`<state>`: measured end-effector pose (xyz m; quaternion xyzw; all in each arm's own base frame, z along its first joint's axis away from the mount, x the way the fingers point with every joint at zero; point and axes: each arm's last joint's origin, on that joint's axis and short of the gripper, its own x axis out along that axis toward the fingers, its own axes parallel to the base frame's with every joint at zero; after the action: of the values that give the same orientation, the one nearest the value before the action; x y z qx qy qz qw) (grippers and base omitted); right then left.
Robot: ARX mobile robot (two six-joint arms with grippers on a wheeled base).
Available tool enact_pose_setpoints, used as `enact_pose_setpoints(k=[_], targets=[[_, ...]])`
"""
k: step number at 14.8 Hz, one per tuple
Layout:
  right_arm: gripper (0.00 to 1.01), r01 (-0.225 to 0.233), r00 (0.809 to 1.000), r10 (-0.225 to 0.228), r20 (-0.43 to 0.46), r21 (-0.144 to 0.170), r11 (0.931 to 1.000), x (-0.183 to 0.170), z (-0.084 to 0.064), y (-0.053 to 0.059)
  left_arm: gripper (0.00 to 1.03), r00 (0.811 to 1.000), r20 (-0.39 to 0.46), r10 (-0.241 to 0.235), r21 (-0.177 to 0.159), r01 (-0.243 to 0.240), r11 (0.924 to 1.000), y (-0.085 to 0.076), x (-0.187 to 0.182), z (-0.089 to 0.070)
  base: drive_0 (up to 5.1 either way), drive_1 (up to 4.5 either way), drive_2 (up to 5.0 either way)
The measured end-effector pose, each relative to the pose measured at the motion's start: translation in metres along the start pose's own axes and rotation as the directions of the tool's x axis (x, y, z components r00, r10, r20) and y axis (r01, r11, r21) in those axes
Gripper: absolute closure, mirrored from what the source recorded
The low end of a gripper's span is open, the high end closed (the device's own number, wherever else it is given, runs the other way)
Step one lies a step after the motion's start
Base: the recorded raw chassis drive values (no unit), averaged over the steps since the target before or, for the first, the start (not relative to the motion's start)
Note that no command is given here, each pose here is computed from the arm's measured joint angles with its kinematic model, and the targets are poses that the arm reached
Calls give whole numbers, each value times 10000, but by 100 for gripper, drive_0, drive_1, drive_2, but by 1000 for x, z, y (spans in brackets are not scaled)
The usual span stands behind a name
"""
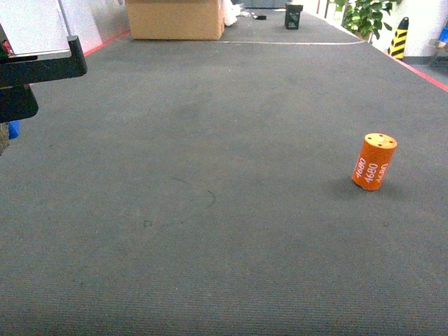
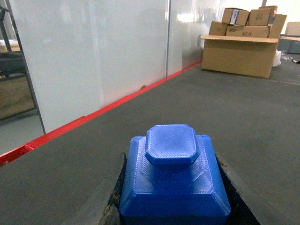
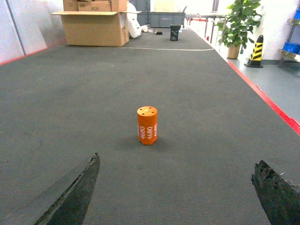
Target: Sort blue parts and orange caps into right shelf containers
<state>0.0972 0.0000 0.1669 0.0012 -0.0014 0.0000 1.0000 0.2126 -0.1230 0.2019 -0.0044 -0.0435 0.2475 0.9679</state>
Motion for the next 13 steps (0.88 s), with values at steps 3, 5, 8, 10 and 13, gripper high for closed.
enact_pose_setpoints(k=[3,5,8,10,13], targets=[[3,0,10000,0,0,0,10000,0,0,0,62,9997,-220,-60,278,66,9996,-1,-2,-5,0,0,0],[3,0,10000,0,0,0,10000,0,0,0,62,9996,-279,-70,264,77,9996,-1,-2,-6,0,0,0],[3,0,10000,0,0,0,10000,0,0,0,62,9994,-346,-71,329,82,9994,-1,-2,-8,0,0,0],[3,0,10000,0,0,4,10000,0,0,0,62,9994,-346,-71,329,82,9994,-1,-2,-8,0,0,0],[3,0,10000,0,0,0,10000,0,0,0,62,9994,-346,-71,329,82,9994,-1,-2,-8,0,0,0]])
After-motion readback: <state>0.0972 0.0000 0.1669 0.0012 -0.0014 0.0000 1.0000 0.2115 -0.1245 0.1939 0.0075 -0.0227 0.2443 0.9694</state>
